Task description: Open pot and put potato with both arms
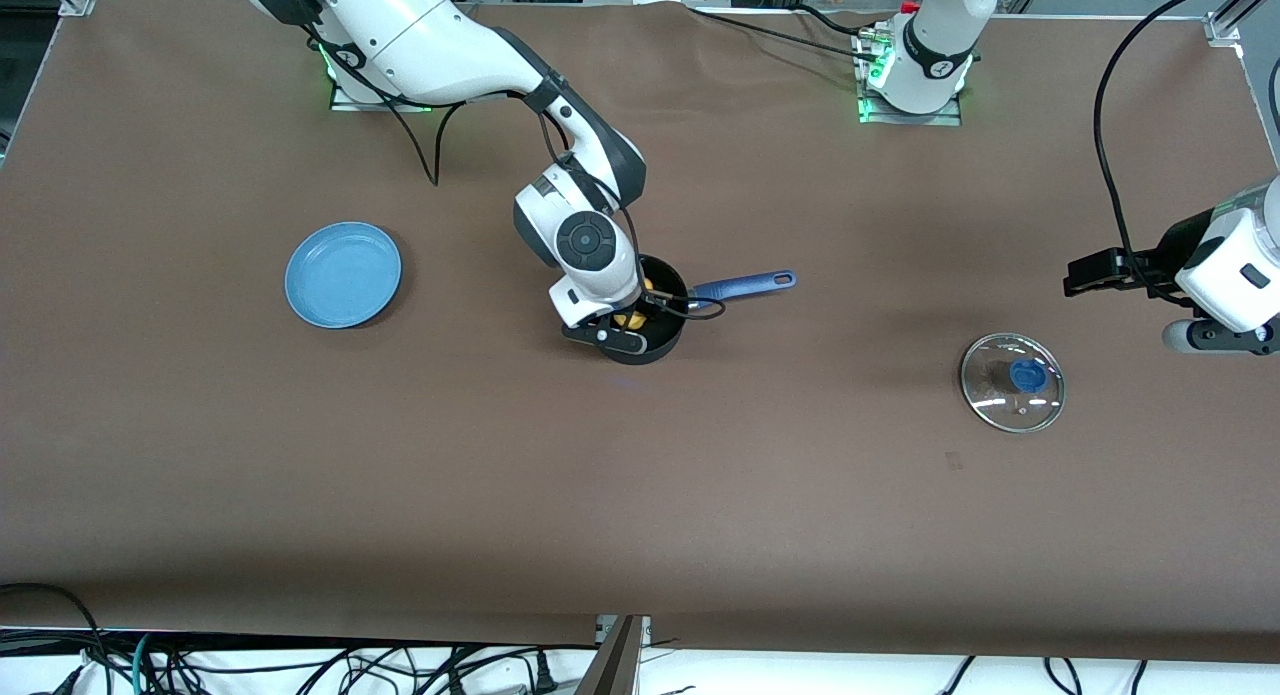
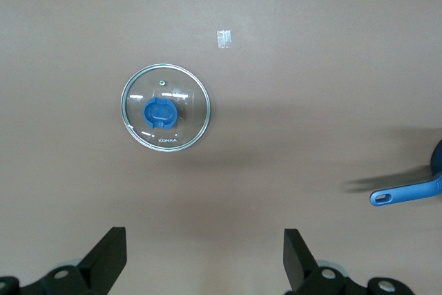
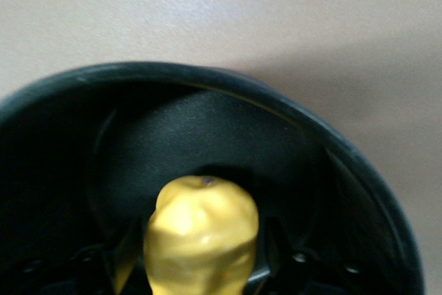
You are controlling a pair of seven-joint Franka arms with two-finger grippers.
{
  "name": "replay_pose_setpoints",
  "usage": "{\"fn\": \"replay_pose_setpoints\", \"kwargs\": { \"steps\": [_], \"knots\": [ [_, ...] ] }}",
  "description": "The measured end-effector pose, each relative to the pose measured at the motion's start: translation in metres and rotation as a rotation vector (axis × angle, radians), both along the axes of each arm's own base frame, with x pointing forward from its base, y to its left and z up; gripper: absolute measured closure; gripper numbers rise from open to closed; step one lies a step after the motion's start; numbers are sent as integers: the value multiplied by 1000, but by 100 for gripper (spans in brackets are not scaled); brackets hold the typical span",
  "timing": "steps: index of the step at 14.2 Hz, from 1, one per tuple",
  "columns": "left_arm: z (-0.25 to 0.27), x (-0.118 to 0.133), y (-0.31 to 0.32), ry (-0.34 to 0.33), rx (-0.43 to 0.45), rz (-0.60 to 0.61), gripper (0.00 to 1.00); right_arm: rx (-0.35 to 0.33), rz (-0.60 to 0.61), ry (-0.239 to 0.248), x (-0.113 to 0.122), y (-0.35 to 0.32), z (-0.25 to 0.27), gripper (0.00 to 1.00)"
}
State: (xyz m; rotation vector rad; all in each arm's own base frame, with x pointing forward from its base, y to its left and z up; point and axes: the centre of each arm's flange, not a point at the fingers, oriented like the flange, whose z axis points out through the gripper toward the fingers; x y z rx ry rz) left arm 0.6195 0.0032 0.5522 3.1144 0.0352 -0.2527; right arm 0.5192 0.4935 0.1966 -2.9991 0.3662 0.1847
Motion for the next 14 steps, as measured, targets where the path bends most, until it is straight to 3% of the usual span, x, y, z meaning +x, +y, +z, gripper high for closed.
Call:
{"fn": "replay_pose_setpoints", "kwargs": {
  "steps": [2, 8, 11, 14],
  "knots": [
    [0, 0, 0, 0, 0, 0, 0, 12, -2, -15, 5, 2, 12, 0],
    [-1, 0, 0, 1, 0, 0, 0, -5, -35, -54, 33, -27, 112, 0],
    [-1, 0, 0, 1, 0, 1, 0, -24, -74, -66, 56, -79, 186, 0],
    [-1, 0, 0, 1, 0, 1, 0, -58, -18, -87, 80, -156, 249, 0]
  ]
}}
